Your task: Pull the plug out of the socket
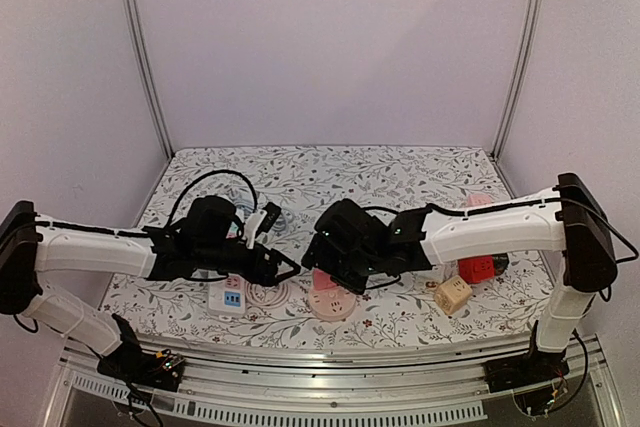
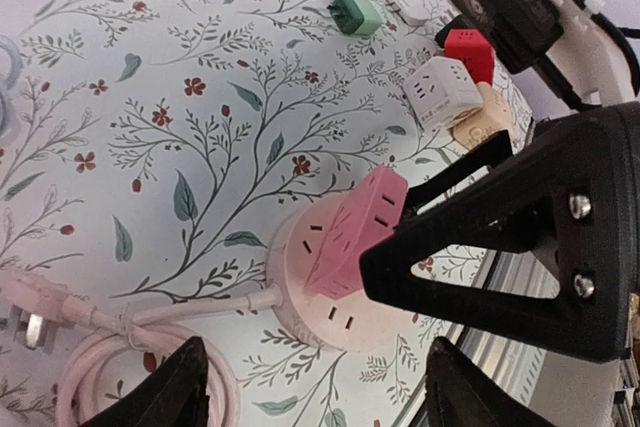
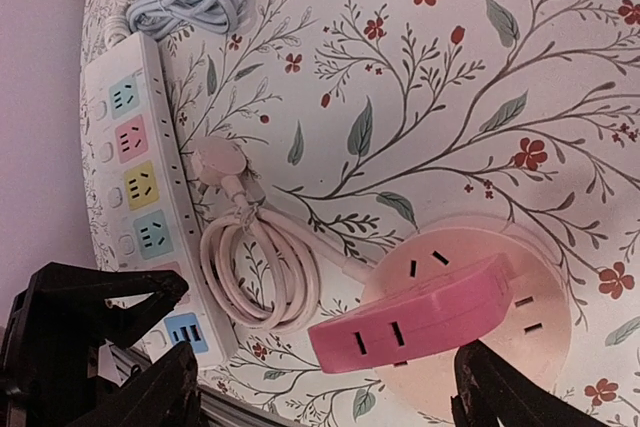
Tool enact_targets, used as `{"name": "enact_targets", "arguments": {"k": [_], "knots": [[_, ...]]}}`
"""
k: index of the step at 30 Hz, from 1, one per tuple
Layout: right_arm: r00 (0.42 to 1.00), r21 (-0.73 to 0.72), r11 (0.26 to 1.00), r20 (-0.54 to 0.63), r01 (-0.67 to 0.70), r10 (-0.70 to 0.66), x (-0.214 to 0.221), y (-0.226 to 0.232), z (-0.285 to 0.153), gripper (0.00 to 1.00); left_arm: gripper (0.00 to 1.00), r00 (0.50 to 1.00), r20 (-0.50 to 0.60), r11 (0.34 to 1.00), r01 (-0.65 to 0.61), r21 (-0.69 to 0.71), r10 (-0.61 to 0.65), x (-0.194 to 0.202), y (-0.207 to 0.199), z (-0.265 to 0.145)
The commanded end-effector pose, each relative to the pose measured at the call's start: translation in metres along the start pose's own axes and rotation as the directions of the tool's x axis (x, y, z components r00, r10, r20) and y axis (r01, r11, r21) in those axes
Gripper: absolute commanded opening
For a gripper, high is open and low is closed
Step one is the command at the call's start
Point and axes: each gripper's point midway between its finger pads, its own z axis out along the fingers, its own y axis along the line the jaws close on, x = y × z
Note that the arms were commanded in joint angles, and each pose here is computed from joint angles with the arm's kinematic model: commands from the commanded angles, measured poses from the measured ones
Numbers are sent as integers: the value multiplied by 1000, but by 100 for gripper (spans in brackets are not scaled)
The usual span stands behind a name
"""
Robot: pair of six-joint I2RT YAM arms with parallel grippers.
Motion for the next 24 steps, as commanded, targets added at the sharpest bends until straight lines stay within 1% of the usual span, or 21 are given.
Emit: {"name": "enact_targets", "arguments": {"k": [1, 11, 20, 24], "knots": [[999, 149, 988, 24, 29, -33, 2, -22, 3, 86, 73, 1000, 20, 999, 12, -46, -11, 2, 13, -6], [998, 314, 949, 48, 34, -52, -3, -40, -1, 85, 73, 999, 43, 999, 0, -47, 2, 0, 12, -13], [994, 361, 931, 67, 56, -86, -10, -32, 4, 86, 73, 998, 55, 999, -28, -46, 31, -4, 9, -18], [993, 359, 932, 76, 57, -90, -12, -27, 7, 86, 73, 998, 56, 998, -38, -46, 40, -3, 8, -20]]}}
